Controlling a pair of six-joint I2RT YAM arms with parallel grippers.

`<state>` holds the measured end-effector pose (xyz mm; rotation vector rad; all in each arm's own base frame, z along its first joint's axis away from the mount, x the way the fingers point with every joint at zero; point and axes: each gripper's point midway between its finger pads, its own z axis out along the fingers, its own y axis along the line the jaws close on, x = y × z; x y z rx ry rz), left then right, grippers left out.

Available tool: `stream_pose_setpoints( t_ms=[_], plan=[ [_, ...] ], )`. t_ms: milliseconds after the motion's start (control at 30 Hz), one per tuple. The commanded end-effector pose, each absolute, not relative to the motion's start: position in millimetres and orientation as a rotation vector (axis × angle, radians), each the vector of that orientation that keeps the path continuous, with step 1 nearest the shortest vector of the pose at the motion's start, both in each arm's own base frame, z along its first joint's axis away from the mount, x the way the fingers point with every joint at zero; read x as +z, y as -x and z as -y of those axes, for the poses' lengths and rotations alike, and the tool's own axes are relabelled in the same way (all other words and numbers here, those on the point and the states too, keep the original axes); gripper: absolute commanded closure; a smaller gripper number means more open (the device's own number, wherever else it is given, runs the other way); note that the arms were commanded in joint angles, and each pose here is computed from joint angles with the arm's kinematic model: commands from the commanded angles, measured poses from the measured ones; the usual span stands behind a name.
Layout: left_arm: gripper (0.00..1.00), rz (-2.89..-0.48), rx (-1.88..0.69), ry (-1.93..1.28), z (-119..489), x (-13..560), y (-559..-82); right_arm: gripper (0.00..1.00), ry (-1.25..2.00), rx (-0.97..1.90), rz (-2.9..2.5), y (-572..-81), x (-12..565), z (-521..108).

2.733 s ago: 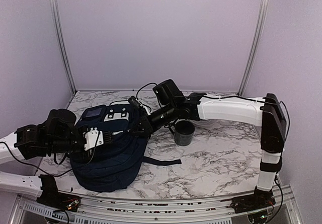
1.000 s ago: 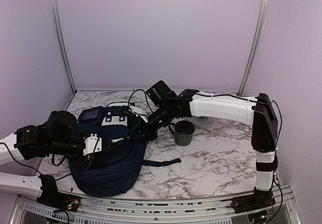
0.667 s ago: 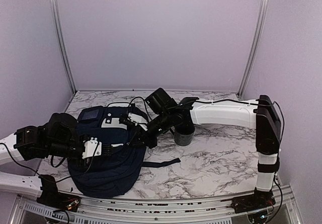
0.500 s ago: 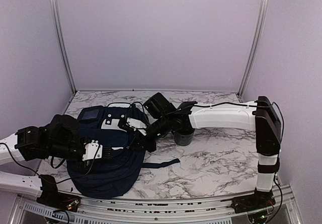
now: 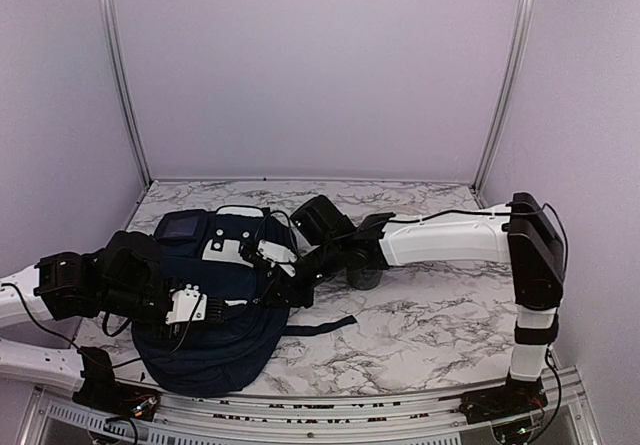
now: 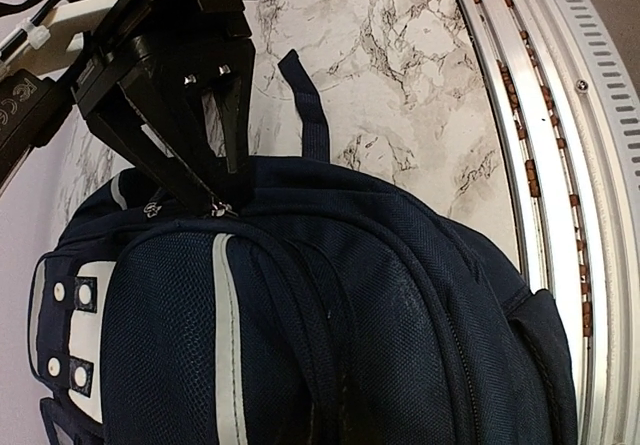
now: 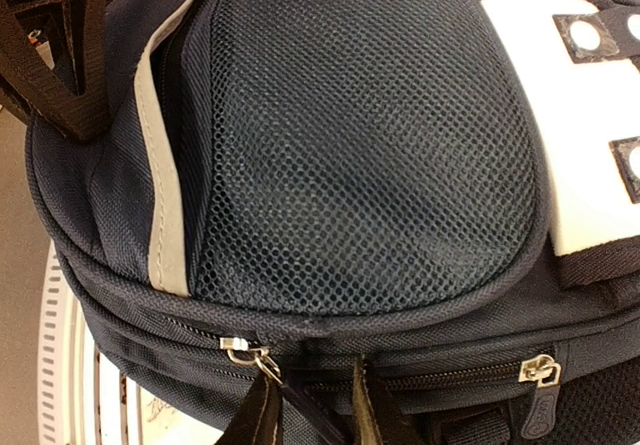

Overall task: Pack the student bag
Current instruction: Zip the upper front pocket of the student bag.

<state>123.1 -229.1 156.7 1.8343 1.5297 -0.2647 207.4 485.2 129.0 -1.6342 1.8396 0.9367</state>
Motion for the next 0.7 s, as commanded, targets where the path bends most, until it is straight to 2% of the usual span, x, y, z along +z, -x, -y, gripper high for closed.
stream_pose_setpoints(
  t_ms=[0, 100, 267, 333, 467, 667],
  plan=[
    [1.00, -1.471, -0.480, -1.954, 229, 154, -80, 0.73, 1.512, 0.714, -2.004, -251, 104, -453],
    [1.00, -1.464, -0.474, -1.950, 229, 155, -80, 0.71, 1.515, 0.712, -2.015, -250, 100, -450],
    [1.00, -1.466, -0.470, -1.953, 228, 154, -81, 0.82, 1.516, 0.734, -2.002, -247, 106, -451],
    [1.00, -1.468, -0.466, -1.950, 228, 154, -81, 0.77, 1.522, 0.743, -1.986, -245, 109, -451],
    [1.00, -1.472, -0.445, -1.943, 226, 154, -83, 0.75, 1.515, 0.766, -1.945, -241, 122, -449],
    [1.00, -1.441, -0.432, -1.897, 227, 165, -87, 0.68, 1.511, 0.969, -1.767, -217, 165, -457]
  ],
)
